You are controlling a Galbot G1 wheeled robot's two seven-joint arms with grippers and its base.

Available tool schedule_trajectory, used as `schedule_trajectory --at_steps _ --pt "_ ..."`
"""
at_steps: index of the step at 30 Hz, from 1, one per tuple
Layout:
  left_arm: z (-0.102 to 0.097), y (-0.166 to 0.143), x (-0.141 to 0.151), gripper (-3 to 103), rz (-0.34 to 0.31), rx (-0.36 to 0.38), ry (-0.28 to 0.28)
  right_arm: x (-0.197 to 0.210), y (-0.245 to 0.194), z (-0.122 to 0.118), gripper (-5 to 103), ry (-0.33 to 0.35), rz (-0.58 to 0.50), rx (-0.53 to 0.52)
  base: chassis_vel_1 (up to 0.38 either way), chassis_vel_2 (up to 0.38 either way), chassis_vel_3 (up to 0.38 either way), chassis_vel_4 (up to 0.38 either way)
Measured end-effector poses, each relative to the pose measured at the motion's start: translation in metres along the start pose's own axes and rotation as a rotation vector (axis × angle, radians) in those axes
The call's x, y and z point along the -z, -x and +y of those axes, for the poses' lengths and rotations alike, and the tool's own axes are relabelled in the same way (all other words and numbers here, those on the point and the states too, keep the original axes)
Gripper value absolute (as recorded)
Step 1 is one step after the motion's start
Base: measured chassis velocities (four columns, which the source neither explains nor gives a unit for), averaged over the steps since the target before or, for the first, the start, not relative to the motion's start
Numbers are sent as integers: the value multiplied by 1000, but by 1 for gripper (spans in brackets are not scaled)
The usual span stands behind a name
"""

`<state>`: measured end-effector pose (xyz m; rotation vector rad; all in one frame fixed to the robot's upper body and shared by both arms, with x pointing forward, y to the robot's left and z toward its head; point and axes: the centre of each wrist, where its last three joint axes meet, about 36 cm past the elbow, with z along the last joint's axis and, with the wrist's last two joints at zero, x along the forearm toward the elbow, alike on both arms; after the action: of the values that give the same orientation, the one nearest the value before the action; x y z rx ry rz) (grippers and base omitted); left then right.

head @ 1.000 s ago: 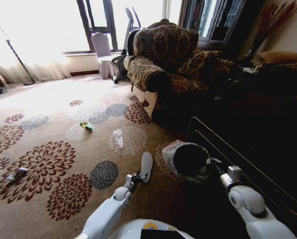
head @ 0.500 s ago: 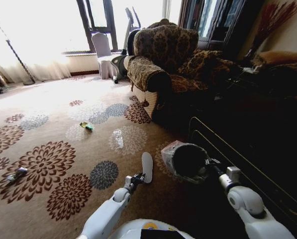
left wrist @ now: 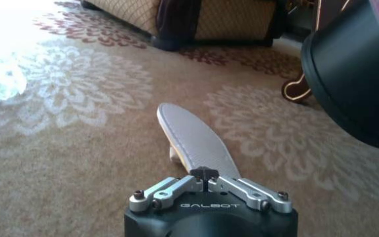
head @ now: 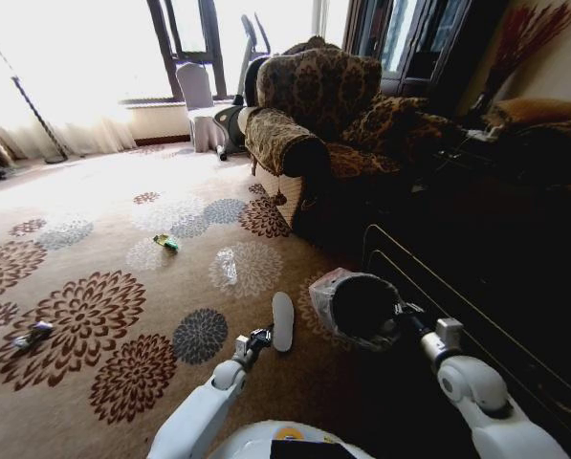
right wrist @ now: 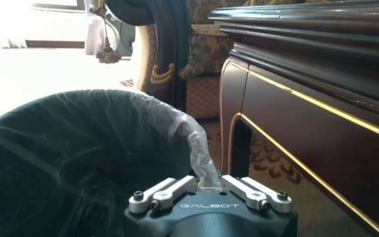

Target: Pick up the trash from the ground and place it into the trash bin.

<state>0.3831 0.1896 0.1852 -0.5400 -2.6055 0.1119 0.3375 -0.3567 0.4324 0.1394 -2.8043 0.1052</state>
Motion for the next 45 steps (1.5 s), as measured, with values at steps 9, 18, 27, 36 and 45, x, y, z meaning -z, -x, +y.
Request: schedule_trajectory --at_steps 9,18,27,36,45 --pt "-18 10 -9 24 46 46 -12 -2 0 -2 1 -4 7 3 0 0 0 0" --pt "-22 43 -3 56 60 61 -4 -6 3 -3 1 -8 20 22 0 0 0 0" --pt "-31 62 -9 89 84 43 -14 -6 4 -7 1 -13 19 24 0 0 0 0" --pt "-39 75 -9 102 88 4 -27 -9 4 -7 1 -7 14 23 0 0 0 0" --pt "-44 79 -14 82 79 -11 -37 -11 5 -7 1 -8 12 23 0 0 0 0"
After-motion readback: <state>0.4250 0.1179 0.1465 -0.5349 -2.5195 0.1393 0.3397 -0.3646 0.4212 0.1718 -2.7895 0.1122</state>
